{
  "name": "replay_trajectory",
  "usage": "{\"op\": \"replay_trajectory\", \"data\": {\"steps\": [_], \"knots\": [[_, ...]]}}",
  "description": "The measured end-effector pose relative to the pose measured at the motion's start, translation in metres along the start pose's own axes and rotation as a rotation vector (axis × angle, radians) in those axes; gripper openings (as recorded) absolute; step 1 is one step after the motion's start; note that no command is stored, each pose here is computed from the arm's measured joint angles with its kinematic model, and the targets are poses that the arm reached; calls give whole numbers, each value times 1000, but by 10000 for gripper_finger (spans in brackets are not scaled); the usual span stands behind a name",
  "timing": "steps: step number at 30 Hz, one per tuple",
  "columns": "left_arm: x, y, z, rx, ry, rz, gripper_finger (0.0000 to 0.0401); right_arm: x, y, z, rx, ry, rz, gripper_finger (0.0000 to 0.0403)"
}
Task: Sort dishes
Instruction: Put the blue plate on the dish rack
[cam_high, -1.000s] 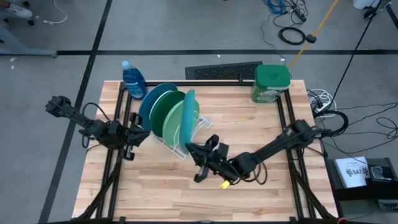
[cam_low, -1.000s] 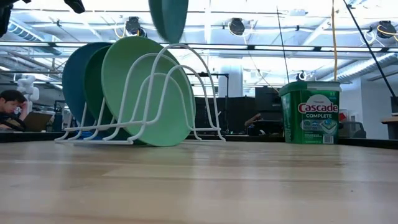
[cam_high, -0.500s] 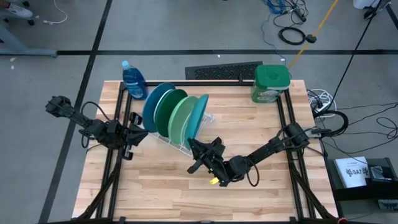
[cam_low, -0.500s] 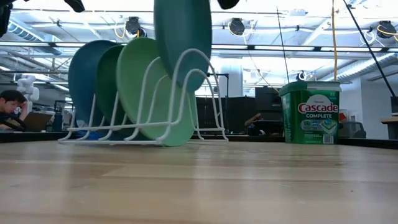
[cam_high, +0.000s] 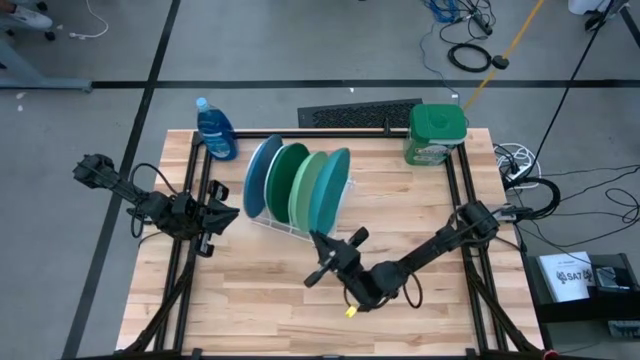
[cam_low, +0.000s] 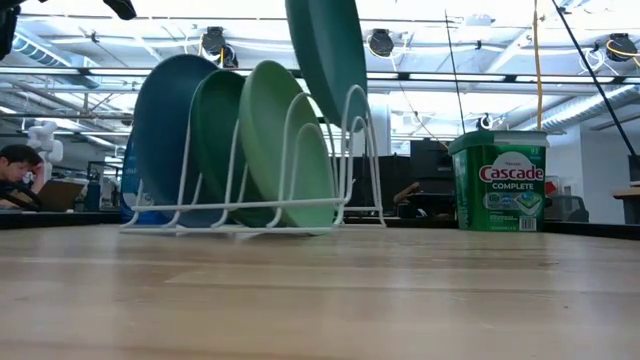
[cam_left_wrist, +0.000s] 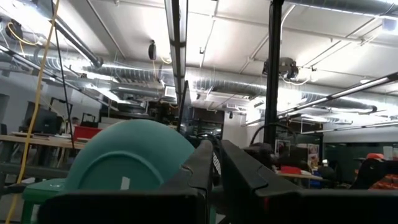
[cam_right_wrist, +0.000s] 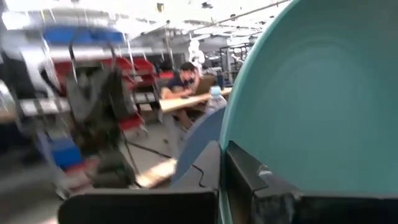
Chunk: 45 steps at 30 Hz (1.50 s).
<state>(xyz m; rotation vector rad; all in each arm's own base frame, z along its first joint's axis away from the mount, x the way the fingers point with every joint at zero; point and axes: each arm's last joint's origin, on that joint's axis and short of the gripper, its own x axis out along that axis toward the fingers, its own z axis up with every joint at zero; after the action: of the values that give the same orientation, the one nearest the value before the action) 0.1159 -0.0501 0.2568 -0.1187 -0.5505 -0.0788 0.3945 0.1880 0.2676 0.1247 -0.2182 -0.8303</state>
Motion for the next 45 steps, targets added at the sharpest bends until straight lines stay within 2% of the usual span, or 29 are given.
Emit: {"op": "replay_trajectory", "data": {"steps": [5,8,15,27,31,45], "knots": [[0,0,0,0,0,0,31,-5,6,-17,-222,58,30,0],[0,0,0,0,1,0,31,-5,8,-30,-282,95,87,0],[0,0,0,0,1,0,31,3,-1,-59,-283,207,71,0],[0,0,-2,7,16,-2,31,7,-15,-79,-230,308,26,1],[0,0,-2,7,18,-2,31,10,-19,-82,-220,323,5,26],[0,0,-2,8,19,-3,31,18,-23,-82,-213,322,-21,150]]}}
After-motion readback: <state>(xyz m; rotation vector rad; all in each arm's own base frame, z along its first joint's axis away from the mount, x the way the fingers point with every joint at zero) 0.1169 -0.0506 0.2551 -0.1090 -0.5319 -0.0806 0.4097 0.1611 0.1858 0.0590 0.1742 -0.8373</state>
